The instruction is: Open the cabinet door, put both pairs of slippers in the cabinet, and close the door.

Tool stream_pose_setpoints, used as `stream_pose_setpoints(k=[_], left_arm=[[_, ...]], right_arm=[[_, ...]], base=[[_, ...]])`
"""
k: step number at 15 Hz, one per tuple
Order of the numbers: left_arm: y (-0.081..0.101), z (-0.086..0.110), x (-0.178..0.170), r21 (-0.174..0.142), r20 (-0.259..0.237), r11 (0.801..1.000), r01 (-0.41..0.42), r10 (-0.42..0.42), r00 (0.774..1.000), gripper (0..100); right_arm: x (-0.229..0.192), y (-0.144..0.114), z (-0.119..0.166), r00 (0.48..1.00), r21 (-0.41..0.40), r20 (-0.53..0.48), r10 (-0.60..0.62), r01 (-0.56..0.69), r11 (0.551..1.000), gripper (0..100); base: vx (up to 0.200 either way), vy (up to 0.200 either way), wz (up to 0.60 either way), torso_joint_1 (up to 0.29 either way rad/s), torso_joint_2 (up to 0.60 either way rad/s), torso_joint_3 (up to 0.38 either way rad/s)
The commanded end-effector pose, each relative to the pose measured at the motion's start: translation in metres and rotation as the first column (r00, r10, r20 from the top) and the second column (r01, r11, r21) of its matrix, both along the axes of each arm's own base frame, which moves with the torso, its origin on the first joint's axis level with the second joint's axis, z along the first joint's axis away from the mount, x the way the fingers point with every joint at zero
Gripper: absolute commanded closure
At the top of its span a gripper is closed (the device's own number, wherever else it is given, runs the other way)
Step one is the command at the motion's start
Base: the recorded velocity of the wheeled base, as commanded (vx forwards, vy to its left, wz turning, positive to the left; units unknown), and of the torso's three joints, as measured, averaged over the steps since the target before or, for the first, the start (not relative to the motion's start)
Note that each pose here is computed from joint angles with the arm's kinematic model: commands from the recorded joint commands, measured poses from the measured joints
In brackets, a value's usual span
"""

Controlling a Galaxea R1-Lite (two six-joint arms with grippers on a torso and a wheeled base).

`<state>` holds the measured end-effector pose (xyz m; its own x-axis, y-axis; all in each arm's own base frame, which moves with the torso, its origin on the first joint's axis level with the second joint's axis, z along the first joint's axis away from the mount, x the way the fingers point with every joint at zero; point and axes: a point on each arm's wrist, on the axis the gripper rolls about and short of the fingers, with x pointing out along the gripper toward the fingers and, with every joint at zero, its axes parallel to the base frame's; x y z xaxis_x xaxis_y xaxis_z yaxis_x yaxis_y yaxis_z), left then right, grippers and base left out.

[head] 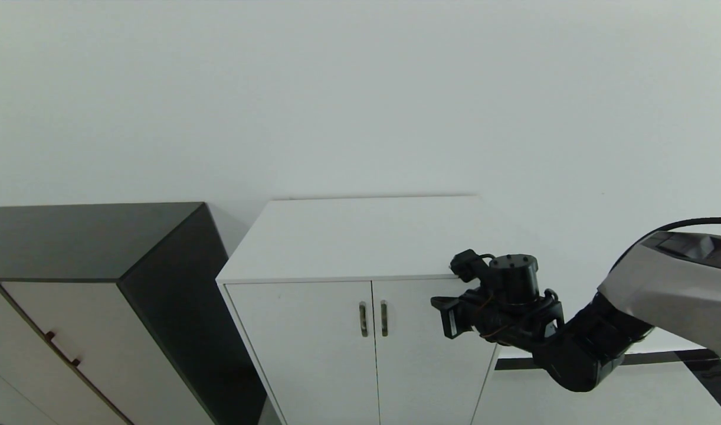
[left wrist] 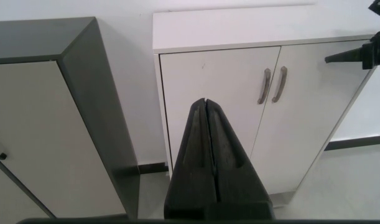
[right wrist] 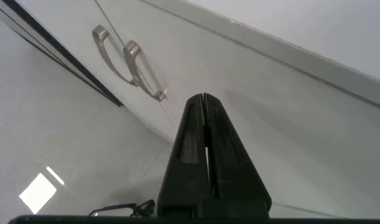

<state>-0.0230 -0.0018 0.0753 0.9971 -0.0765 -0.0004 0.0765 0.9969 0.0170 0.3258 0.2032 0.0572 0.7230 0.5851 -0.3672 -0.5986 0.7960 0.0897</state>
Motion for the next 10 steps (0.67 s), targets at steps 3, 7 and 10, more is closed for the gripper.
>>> stream_pose_setpoints(k=[3,7,10], left_arm=[[0.0,0.0,0.0,0.0,-0.001,1.0,0.0,0.0,1.0,100],[0.0,0.0,0.0,0.0,-0.001,1.0,0.0,0.0,1.0,100],[0.0,0.0,0.0,0.0,-0.001,1.0,0.0,0.0,1.0,100]], right_arm=[[-0.039,-0.021,0.031,1.0,0.012,0.016,0.005,-0.005,1.0,100],[-0.083,-0.05,0.051,0.999,0.005,0.026,-0.026,0.025,1.0,100],[-0.105,-0.067,0.058,0.993,-0.017,0.051,-0.111,0.112,0.994,100]], base=[[0.0,0.0,0.0,0.0,0.0,0.0],[0.0,0.0,0.0,0.0,0.0,0.0],[0.0,0.0,0.0,0.0,0.0,0.0]])
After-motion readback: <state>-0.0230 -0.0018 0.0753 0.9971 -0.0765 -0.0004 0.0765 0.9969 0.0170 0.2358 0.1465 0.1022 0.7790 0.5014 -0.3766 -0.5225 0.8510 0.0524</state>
